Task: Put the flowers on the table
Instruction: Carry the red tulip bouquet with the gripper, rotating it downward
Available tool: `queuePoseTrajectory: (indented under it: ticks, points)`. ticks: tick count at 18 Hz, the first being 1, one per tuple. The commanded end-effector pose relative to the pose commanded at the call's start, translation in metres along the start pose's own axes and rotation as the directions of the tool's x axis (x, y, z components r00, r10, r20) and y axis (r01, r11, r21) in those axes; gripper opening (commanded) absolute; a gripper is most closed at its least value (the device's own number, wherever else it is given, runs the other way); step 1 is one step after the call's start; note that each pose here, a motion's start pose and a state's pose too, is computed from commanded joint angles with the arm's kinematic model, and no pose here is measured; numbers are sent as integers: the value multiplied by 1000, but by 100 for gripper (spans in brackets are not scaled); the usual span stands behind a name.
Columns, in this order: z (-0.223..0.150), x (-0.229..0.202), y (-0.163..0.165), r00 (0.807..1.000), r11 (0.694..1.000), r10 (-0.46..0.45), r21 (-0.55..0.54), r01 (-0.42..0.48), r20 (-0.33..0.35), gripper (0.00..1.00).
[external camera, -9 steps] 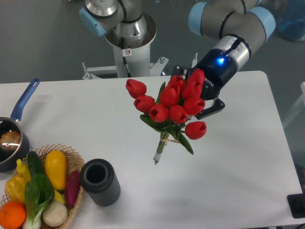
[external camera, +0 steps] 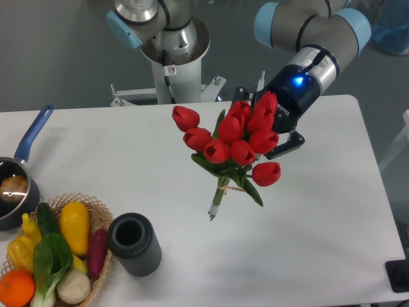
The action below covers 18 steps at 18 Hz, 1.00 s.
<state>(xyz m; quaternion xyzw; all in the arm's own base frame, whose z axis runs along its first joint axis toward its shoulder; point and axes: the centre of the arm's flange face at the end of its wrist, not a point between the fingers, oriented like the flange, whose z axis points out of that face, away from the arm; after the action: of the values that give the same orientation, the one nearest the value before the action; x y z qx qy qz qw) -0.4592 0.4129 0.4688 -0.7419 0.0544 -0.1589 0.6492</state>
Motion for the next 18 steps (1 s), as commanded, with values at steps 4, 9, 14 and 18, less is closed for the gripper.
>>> queuePoseTrajectory:
  ticks: [4,9,14,18]
  points:
    - [-2,-1,-1,1000,1000,27,-1,-27,4,40]
    - [-14,-6,0,999,999,39,-6,-39,29,41]
    - [-23,-12,3,997,998,39,-61,-35,71,41]
    - [-22,-10,0,991,986,71,-161,-52,112,41]
